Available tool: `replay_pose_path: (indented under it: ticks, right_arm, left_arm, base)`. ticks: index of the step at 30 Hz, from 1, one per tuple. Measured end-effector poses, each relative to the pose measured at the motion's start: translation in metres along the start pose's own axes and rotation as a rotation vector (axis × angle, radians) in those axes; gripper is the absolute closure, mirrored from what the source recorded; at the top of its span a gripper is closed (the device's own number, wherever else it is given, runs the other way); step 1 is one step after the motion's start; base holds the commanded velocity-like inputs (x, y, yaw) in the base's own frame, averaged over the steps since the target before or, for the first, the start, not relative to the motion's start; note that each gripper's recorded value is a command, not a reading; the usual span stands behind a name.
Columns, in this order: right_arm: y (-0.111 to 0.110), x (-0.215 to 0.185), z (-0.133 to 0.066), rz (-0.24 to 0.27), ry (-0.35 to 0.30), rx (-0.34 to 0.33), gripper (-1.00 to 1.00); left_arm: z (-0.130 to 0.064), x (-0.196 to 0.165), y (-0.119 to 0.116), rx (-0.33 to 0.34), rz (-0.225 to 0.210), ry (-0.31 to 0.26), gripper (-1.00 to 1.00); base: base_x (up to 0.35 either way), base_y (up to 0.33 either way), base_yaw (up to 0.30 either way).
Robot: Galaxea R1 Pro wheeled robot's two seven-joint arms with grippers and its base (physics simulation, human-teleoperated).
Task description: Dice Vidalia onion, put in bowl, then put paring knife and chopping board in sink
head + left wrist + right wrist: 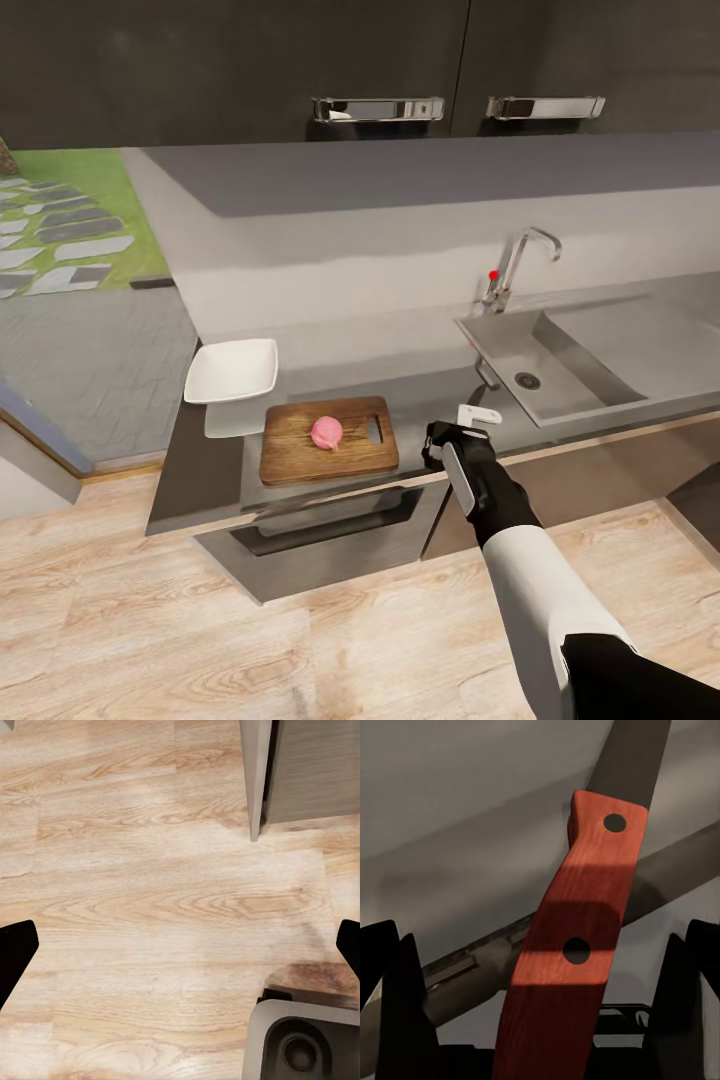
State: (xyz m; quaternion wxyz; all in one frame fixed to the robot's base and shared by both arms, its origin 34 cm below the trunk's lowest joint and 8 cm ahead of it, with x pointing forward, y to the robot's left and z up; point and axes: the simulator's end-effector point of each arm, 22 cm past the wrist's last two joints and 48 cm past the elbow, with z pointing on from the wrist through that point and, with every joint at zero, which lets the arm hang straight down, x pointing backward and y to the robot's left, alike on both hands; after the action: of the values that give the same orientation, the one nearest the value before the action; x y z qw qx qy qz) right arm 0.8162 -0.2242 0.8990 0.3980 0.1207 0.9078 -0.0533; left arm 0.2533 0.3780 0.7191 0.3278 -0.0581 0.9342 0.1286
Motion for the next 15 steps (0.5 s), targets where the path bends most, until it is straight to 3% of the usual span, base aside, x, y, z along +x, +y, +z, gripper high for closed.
replay_pose_path:
  ticks: [15]
  right_arm:
    - [-0.0009,-0.0001,-0.0001,0.0,-0.001,0.004,1.0]
  left_arm:
    - [-0.0003,0.0018,0.0011,-0.001,0.003,0.003,-1.0]
  base:
    - [0.0,0.0,0.0]
